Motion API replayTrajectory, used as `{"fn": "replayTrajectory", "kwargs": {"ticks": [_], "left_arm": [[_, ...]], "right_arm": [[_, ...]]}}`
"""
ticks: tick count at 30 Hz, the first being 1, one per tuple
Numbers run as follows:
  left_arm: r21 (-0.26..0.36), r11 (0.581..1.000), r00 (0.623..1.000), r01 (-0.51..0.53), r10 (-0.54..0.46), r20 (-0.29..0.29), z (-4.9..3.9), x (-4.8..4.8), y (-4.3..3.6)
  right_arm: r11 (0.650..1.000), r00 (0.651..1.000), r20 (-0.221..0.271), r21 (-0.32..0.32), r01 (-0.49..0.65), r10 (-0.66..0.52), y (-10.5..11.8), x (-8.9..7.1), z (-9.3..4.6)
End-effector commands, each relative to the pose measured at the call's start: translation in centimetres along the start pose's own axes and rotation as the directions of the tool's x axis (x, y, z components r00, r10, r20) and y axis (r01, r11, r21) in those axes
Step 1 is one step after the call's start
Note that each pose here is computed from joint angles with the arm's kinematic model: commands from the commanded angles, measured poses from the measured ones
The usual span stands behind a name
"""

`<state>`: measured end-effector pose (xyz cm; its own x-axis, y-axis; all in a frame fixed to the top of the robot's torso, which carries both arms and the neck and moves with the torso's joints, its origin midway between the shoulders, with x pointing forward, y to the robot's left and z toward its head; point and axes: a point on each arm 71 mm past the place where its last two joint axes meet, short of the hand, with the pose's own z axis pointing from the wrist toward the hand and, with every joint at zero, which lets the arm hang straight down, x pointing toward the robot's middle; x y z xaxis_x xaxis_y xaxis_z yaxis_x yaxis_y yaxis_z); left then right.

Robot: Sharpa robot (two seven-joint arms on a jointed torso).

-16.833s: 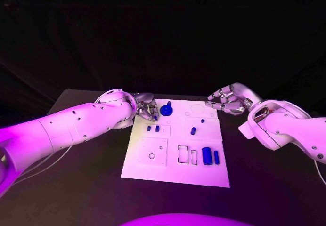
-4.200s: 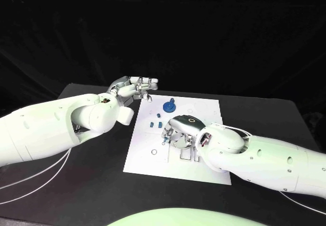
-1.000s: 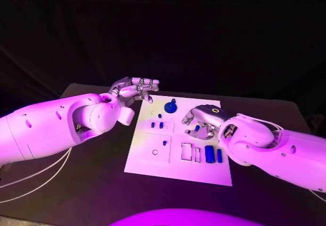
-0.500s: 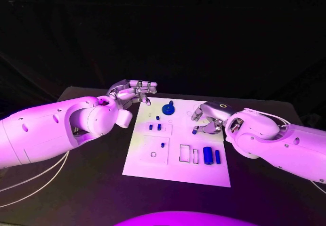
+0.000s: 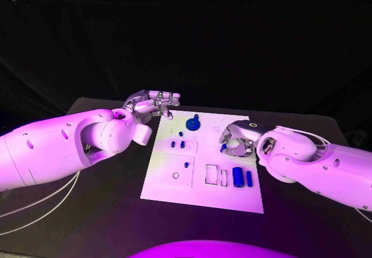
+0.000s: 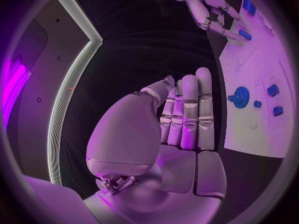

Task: Assemble the parts on the task board

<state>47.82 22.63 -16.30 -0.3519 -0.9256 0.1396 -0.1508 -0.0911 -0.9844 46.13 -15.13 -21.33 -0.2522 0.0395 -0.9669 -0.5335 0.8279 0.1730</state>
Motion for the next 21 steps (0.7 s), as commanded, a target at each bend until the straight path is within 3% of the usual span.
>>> {"fn": "replayTrajectory", "kwargs": {"ticks": [1, 21], "left_arm": [[0.005, 1.000, 1.000, 0.002, -0.002, -0.021, 0.01, 0.26, -0.08], [0.003, 1.000, 1.000, 0.002, -0.002, -0.020, 0.02, 0.25, -0.06]], "right_arm": [[1.000, 0.999, -0.040, -0.001, 0.023, -0.023, -0.02, 0.38, 0.01], [1.000, 1.000, 0.010, 0.019, 0.024, -0.024, 0.04, 0.38, 0.42]]}}
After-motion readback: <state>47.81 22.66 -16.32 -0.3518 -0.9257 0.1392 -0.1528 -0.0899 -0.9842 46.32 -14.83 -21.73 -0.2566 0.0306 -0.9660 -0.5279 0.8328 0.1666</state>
